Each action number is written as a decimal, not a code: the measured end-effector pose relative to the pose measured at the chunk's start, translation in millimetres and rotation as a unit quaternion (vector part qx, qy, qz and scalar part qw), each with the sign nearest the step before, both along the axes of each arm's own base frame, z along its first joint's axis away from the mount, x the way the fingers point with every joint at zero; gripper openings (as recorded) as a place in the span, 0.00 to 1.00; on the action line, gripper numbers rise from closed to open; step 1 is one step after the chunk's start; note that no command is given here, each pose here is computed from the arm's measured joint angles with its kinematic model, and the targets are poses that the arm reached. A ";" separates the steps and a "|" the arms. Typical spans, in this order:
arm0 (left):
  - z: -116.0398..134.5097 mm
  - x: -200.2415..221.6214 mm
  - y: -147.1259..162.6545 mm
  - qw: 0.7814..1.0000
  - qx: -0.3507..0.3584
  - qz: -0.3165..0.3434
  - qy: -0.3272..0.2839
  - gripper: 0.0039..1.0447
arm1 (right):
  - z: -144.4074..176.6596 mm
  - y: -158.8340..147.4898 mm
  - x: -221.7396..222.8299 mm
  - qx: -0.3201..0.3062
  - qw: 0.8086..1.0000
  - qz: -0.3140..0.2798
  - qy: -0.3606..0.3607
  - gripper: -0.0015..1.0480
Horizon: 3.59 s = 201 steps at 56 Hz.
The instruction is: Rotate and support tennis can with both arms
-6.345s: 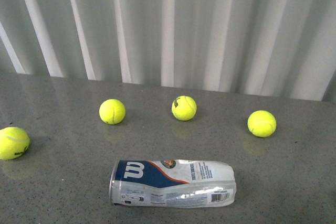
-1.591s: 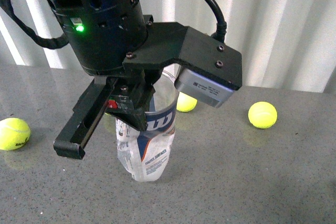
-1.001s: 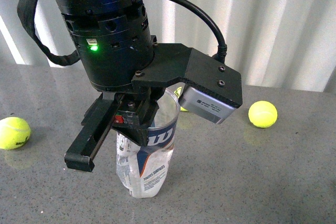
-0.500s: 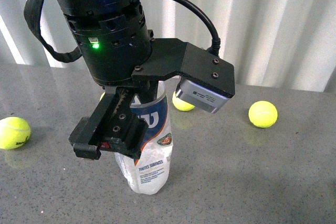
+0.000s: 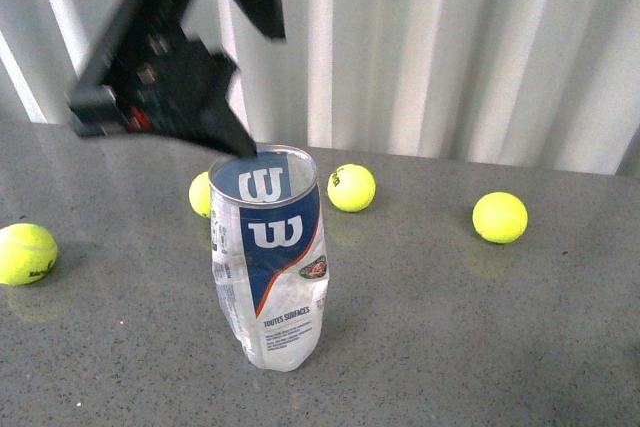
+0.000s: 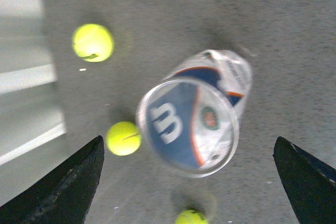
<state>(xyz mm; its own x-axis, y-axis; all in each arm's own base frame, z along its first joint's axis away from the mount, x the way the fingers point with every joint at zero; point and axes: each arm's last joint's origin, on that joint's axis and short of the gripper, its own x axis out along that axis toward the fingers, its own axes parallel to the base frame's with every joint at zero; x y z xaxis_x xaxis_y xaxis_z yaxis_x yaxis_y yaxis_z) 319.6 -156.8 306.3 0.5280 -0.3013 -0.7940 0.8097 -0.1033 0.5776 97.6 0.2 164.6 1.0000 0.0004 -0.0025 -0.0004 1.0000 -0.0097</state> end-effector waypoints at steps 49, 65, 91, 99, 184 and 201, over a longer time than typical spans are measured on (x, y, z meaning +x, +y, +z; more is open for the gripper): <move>-120.9 -154.1 198.0 0.645 -0.586 0.439 -0.219 0.36 | 0.0 0.0 0.0 0.000 1.000 0.000 0.000 0.93; -129.8 -173.0 178.4 0.636 -0.596 0.442 -0.211 0.03 | 0.0 0.0 0.0 0.000 1.000 0.000 0.000 0.93; -132.3 -192.1 157.2 0.632 -0.606 0.430 -0.219 0.03 | 0.0 0.0 0.0 0.000 1.000 0.000 0.000 0.93; -131.9 -197.0 156.8 0.633 -0.606 0.430 -0.218 0.03 | 0.0 0.0 0.0 0.000 1.000 0.000 0.000 0.93; -134.7 -223.2 156.8 0.632 -0.606 0.431 -0.218 0.67 | 0.0 0.0 0.0 0.000 1.000 0.000 0.000 0.93; -134.7 -223.2 156.8 0.632 -0.606 0.431 -0.218 0.94 | 0.0 0.0 0.0 0.000 1.000 0.000 0.000 0.93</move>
<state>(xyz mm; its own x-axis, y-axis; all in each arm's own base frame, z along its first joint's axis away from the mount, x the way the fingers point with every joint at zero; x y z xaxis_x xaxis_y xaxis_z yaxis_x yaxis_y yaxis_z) 96.4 0.0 171.7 0.9998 -0.0004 0.0223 0.0004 1.0000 -0.0025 97.6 0.2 164.6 1.0000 0.0004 -0.0025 -0.0004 1.0000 -0.0097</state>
